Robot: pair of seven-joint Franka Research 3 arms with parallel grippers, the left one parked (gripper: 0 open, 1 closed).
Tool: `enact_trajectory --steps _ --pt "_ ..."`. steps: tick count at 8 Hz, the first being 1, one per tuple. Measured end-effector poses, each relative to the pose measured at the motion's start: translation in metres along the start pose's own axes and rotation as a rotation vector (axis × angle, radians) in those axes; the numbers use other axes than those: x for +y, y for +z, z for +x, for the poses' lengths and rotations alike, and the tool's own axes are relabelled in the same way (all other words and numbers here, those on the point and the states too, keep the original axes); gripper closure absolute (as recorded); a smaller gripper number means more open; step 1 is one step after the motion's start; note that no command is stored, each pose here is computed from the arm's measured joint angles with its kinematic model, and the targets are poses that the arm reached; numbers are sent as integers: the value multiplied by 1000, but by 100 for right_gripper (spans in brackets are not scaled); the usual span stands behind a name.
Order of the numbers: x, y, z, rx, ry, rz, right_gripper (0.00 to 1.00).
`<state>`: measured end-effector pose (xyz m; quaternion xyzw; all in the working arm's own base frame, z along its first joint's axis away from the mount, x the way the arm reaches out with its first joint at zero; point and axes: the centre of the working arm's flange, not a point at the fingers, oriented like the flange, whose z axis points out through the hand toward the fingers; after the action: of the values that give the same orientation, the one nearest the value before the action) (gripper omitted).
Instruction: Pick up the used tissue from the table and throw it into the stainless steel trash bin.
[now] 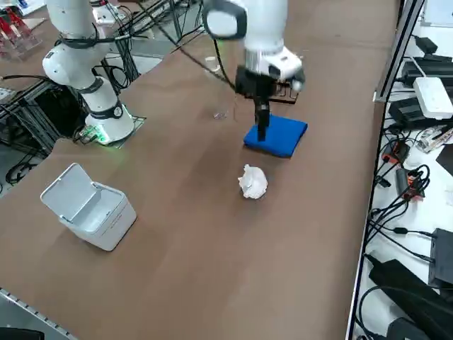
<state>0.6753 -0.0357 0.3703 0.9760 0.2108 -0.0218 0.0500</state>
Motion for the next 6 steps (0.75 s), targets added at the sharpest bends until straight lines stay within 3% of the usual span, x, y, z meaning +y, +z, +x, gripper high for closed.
enact_trajectory --steps 6 --pt "-4 136 13 -45 -27 6 0"
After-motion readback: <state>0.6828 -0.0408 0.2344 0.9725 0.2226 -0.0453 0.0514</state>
